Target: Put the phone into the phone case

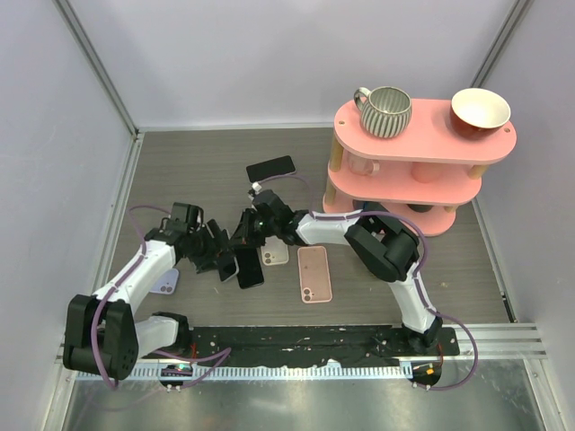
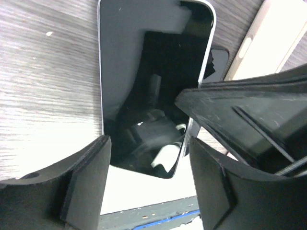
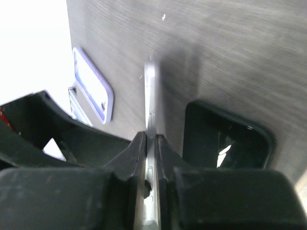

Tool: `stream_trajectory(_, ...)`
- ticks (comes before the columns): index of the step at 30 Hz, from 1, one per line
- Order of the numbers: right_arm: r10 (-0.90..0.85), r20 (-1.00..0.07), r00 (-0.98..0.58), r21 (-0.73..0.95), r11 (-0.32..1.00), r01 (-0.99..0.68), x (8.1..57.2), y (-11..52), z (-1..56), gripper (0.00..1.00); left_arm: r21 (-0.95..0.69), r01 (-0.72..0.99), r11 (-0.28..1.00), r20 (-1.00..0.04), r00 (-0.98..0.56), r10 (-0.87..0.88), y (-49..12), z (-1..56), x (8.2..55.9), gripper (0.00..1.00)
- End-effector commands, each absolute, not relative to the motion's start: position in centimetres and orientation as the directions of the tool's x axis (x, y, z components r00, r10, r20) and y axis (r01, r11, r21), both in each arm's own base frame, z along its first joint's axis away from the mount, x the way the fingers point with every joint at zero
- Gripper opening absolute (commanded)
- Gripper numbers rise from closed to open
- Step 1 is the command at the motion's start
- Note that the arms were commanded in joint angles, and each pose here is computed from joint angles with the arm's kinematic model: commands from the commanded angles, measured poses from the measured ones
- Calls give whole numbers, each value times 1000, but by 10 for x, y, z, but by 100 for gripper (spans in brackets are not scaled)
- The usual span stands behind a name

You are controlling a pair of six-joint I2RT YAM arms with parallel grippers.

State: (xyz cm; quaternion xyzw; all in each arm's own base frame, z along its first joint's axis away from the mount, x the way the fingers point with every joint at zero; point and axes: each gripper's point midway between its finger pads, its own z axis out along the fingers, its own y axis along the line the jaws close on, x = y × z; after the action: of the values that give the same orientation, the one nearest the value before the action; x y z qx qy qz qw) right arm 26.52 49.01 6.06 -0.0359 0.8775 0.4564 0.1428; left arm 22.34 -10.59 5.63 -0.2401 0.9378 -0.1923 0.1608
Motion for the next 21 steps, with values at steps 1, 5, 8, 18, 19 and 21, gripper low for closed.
stream_trajectory(1,63,-325,-944,833,491,-255,267,507,90,6,-515,-325,793,-251,-828,-502,-117,74,234,17)
stream_trajectory(5,74,-343,-936,843,465,-272,268,506,101,1,-522,-320,790,-246,-831,-499,-119,77,233,35)
stream_trajectory(8,90,-358,-929,844,456,-281,271,501,114,1,-534,-309,787,-250,-831,-496,-120,84,232,53)
stream_trajectory(18,142,-405,-903,847,431,-311,277,467,166,1,-567,-219,794,-356,-804,-476,-116,142,219,100)
stream_trajectory(19,140,-406,-903,843,438,-311,276,462,167,1,-569,-208,796,-375,-795,-476,-115,151,222,100)
stream_trajectory(21,162,-438,-884,831,447,-330,279,446,183,1,-568,-203,798,-383,-793,-474,-115,157,223,100)
